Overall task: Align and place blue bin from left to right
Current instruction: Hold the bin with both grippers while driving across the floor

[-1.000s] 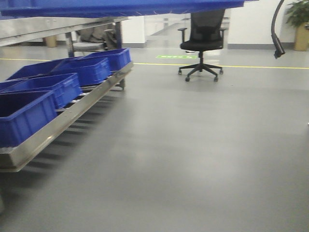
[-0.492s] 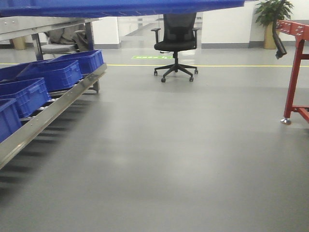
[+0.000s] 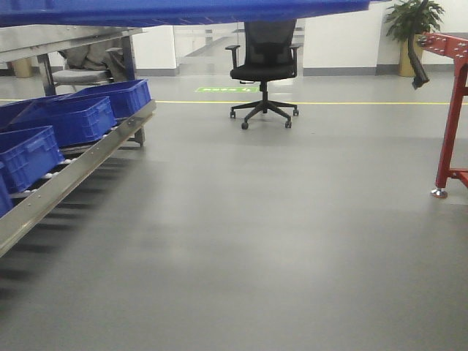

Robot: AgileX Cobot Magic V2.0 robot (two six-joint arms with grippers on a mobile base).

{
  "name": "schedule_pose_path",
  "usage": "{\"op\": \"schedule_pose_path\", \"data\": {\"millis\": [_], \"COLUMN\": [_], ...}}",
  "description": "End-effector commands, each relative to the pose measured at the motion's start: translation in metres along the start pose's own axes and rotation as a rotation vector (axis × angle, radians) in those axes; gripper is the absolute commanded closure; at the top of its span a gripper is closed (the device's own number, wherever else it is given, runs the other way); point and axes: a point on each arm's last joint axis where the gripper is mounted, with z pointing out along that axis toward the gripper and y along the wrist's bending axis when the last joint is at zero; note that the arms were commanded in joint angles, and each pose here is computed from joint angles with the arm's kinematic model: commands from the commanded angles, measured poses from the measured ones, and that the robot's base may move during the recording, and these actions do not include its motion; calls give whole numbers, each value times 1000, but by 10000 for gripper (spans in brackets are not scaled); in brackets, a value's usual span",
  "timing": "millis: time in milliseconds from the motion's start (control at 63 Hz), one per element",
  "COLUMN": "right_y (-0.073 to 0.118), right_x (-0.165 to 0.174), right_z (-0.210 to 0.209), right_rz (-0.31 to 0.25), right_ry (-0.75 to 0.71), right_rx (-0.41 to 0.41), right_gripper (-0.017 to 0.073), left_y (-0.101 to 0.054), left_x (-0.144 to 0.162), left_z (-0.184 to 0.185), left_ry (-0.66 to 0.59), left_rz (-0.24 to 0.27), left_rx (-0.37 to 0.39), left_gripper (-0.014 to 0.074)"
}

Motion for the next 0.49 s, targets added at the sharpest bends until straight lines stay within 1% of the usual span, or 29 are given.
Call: {"op": "schedule_pose_path", "data": {"millis": [0, 476], "right_y": [26, 26], "right_x": [-10, -10], "right_z": [-17, -17], "right_rz": [0, 0], "right_ry": [-114, -114], "right_rx": [-158, -158], "right_gripper": [713, 713], "left_y": [-33, -33], "left_x": [-11, -11], "left_z": [-25, -25], "left_ry": [-148, -148], "left_rz": [-38, -38], "left_rx": [251, 251], "left_gripper": [704, 704]}}
